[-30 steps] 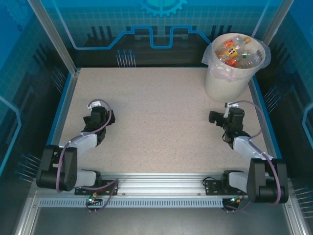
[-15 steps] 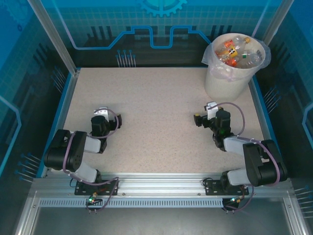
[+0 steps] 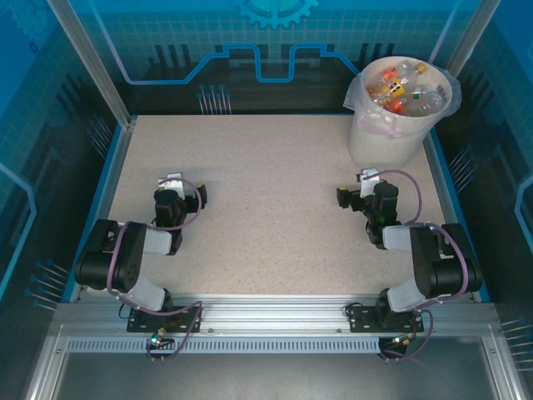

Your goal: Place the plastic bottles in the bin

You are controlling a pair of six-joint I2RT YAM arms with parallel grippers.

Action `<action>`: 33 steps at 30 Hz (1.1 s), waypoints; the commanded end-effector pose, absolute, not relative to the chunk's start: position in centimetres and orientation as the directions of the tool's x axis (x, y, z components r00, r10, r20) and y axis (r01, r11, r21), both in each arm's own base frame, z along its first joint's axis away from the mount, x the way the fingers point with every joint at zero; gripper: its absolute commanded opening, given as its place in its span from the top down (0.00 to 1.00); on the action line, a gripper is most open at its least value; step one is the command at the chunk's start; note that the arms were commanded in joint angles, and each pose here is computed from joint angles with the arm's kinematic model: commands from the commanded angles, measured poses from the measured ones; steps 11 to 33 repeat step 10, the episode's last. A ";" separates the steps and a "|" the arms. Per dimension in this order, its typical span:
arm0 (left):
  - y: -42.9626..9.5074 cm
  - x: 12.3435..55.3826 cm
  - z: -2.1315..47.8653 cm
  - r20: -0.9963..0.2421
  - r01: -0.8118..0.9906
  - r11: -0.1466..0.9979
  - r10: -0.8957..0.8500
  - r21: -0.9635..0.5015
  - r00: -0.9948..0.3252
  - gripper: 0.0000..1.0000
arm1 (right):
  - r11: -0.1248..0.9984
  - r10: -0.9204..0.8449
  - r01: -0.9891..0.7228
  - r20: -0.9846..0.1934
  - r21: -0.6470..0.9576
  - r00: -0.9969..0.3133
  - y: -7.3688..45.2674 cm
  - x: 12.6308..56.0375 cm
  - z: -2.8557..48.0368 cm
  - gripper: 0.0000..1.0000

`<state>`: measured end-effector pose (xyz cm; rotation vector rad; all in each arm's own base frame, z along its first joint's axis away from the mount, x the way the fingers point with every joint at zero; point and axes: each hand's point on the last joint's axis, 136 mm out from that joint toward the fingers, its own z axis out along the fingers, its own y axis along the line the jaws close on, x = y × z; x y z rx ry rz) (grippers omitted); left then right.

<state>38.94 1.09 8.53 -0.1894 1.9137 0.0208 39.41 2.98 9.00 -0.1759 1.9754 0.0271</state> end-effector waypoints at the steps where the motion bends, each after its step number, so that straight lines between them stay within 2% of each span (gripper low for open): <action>1: 1.7 39.4 9.7 -0.950 -0.157 0.986 -0.109 -0.064 -0.294 0.01 | 0.990 -0.097 -0.134 -0.918 -0.048 -0.386 3.2 39.7 9.3 0.00; 33: 1.6 39.4 9.7 -0.950 -0.155 0.986 -0.108 -0.064 -0.294 0.01 | 0.990 -0.094 -0.136 -0.917 -0.044 -0.388 3.1 39.8 9.4 0.00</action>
